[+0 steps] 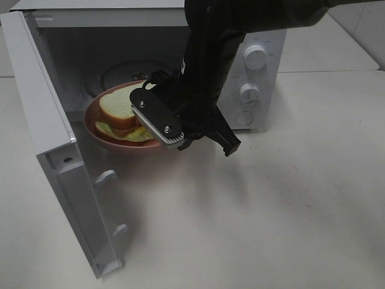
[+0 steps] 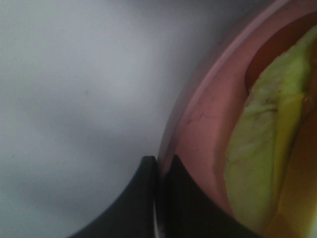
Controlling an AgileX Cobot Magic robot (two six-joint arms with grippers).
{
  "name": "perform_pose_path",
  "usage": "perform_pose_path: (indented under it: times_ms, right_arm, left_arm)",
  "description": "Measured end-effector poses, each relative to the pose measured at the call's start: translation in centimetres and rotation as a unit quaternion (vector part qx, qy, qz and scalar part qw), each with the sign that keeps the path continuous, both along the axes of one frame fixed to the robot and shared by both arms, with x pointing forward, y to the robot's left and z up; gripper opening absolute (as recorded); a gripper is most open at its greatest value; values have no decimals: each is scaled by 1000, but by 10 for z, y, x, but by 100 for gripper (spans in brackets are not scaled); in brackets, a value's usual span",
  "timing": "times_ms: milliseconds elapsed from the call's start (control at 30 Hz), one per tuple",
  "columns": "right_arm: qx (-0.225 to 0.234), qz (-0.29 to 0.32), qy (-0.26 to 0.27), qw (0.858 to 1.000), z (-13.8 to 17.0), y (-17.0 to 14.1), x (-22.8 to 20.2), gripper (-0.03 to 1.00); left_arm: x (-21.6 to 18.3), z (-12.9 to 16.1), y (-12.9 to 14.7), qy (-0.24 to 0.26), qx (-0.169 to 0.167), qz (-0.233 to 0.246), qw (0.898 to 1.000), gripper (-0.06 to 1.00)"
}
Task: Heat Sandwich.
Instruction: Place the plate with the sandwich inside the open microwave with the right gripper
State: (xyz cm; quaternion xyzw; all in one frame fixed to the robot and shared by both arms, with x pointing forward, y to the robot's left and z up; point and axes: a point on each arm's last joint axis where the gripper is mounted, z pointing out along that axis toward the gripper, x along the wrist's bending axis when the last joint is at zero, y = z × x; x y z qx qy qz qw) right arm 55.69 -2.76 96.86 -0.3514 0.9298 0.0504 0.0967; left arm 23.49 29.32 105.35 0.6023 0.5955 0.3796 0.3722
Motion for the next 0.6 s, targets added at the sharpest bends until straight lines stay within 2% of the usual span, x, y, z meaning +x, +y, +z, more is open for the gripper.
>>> perform_pose_path:
  times_ms: [600]
  right_arm:
    - [8,-24,2,1000,0,25,29,3]
  left_arm:
    - [0,0,0,0,0,0,1000,97]
